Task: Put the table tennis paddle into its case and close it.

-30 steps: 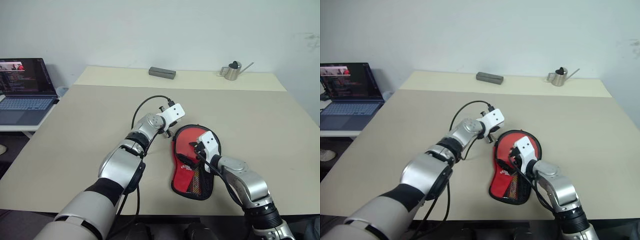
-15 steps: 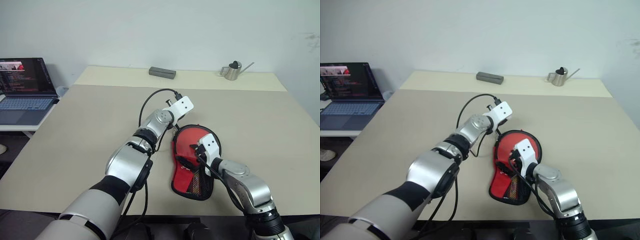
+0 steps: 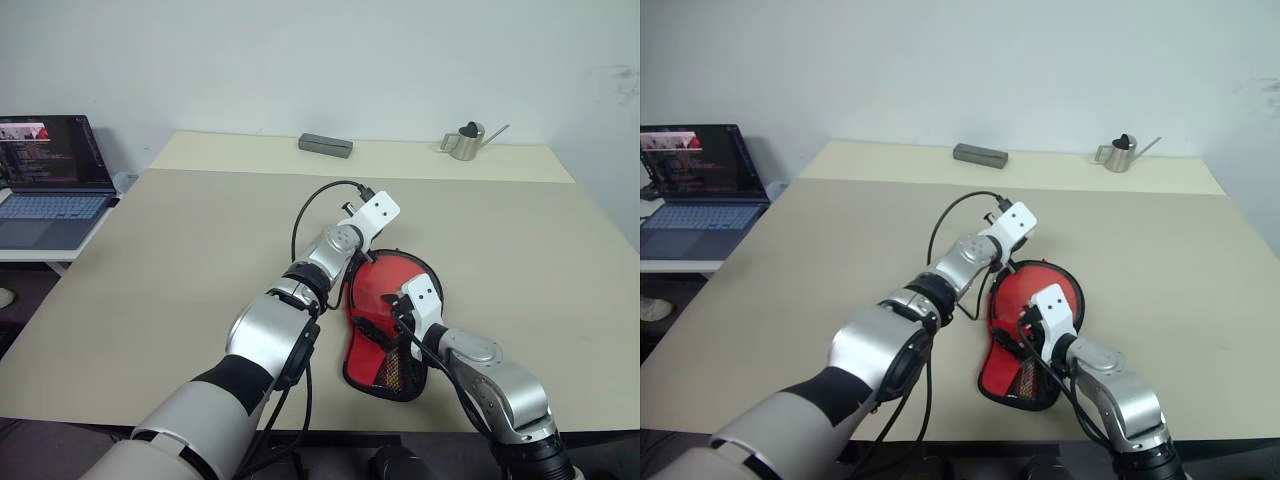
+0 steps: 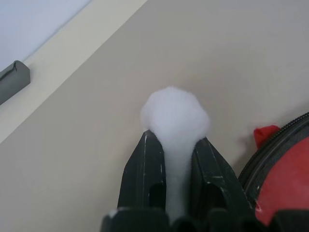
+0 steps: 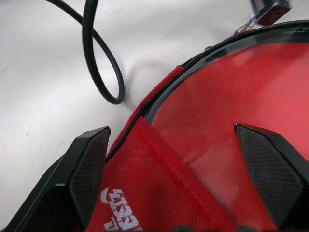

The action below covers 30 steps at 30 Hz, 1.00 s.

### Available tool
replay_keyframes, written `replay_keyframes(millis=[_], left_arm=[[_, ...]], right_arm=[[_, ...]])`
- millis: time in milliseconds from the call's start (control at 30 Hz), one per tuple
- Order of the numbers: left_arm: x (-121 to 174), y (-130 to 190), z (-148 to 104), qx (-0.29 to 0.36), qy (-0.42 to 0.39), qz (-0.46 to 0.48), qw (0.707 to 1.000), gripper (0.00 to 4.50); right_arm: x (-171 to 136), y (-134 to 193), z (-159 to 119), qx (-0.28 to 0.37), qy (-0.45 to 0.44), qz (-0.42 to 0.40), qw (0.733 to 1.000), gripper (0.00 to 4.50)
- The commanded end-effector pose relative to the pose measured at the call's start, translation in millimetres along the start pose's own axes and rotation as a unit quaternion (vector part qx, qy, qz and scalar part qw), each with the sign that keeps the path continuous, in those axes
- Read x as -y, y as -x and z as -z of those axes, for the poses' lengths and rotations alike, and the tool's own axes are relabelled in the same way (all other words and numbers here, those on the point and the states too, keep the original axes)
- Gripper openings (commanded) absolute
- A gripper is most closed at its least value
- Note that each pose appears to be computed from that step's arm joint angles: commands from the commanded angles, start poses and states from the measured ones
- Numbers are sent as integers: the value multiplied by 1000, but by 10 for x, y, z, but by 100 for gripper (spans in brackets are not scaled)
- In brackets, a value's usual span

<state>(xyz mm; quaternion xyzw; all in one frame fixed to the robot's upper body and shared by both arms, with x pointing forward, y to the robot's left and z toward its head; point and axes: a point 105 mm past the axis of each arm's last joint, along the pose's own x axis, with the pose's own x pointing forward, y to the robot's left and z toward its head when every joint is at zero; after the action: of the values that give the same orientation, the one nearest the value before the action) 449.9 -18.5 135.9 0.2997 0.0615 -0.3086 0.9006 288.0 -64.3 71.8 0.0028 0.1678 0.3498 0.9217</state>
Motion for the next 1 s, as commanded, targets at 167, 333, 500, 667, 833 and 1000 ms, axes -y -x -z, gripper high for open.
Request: replay_keyframes(millis=[167,333,500,667,833,1000], left_arm=[[18,-19,-255,28,-15,-1,1000,23],[24,-21,-276,27,-38,0,999,23],[14,-21,-324,28,-57,-3,998,23],[80,-31,-389,33,-95,9,995,23],[157,-41,-448,39,-134,19,990,23],[168,-43,-507,43,-154,19,987,23]], right_arm=[[-167,-18,449,-81,-54,-4,995,450],[-197,7,478,-83,-58,2,995,450],[-224,44,503,-84,-63,8,994,450],[-235,102,536,-85,-68,18,994,450],[-266,160,569,-85,-75,29,993,450],[-307,228,596,-86,-80,40,992,450]])
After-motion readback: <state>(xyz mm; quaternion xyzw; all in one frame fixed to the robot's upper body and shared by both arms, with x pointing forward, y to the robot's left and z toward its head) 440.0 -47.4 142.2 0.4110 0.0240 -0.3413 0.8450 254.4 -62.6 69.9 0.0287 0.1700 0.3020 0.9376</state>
